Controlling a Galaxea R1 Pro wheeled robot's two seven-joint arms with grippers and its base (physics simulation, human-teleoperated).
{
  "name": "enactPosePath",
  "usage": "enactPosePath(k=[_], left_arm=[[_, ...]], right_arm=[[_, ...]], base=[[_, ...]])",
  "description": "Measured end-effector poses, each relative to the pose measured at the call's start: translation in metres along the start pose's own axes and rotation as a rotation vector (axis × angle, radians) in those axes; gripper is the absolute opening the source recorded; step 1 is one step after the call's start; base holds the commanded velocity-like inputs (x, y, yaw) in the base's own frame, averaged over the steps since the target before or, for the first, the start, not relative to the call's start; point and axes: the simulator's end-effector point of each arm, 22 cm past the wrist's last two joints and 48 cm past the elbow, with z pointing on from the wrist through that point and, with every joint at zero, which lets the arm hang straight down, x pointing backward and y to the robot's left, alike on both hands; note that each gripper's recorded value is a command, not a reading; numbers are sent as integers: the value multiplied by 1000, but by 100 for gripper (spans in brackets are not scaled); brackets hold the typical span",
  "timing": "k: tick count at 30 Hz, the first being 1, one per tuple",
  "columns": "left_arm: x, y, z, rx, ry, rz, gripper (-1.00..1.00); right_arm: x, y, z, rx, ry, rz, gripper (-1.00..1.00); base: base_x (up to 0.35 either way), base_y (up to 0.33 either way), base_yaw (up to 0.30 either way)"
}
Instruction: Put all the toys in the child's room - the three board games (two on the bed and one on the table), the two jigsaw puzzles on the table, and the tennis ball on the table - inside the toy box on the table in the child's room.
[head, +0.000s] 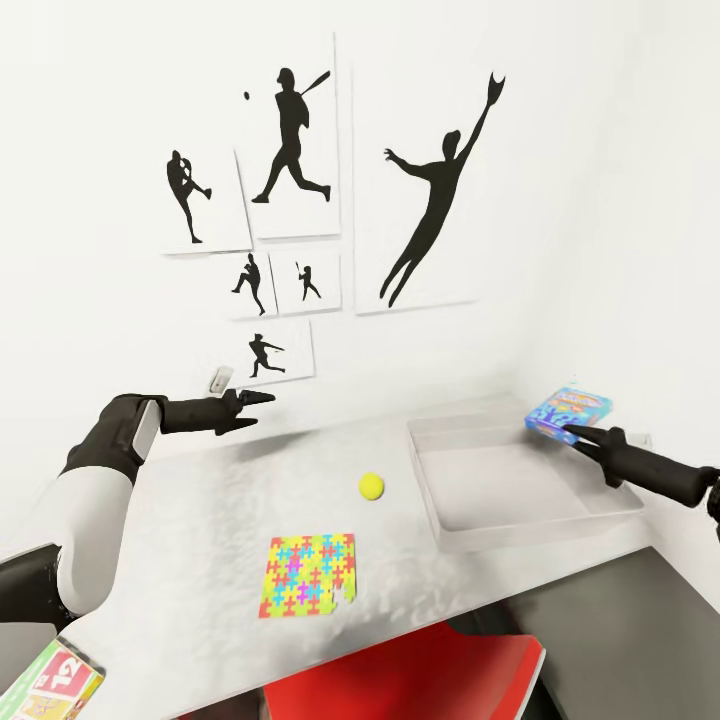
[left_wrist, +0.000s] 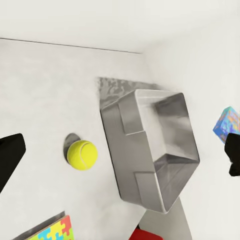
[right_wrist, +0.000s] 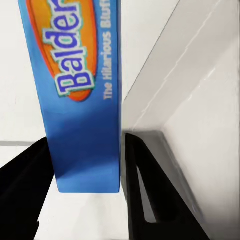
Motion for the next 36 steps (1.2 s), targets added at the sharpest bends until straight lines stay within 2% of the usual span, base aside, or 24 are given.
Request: enactPosePath(k=[4, 6, 8, 11, 15, 19, 28, 33, 36], left_arm=[[0, 0, 0, 0, 0, 0, 100], [0, 0, 0, 0, 0, 0, 100], [0, 0, 0, 0, 0, 0, 100], [0, 0, 0, 0, 0, 0, 100], [0, 0, 0, 0, 0, 0, 100], [0, 0, 0, 0, 0, 0, 100], [0, 0, 0, 0, 0, 0, 100], [0, -1, 1, 0, 1, 1, 100], [0, -1, 1, 0, 1, 1, 100]], right_arm=[[20, -17, 25, 114, 12, 33, -100], [20, -17, 32, 142, 2, 45, -100], [20, -12, 40, 156, -7, 57, -100], [19, 3, 51, 143, -11, 64, -100], [20, 0, 57, 171, -3, 78, -100], [19, -9, 60, 228, -7, 92, -100], [5, -37, 59, 382, -105, 162, -100], [-2, -42, 59, 403, -164, 201, -100], [-2, -44, 60, 408, -173, 211, -100]], base=[[0, 0, 0], [0, 0, 0], [0, 0, 0], [0, 0, 0], [0, 0, 0], [0, 0, 0], [0, 0, 0], [0, 0, 0], [0, 0, 0]])
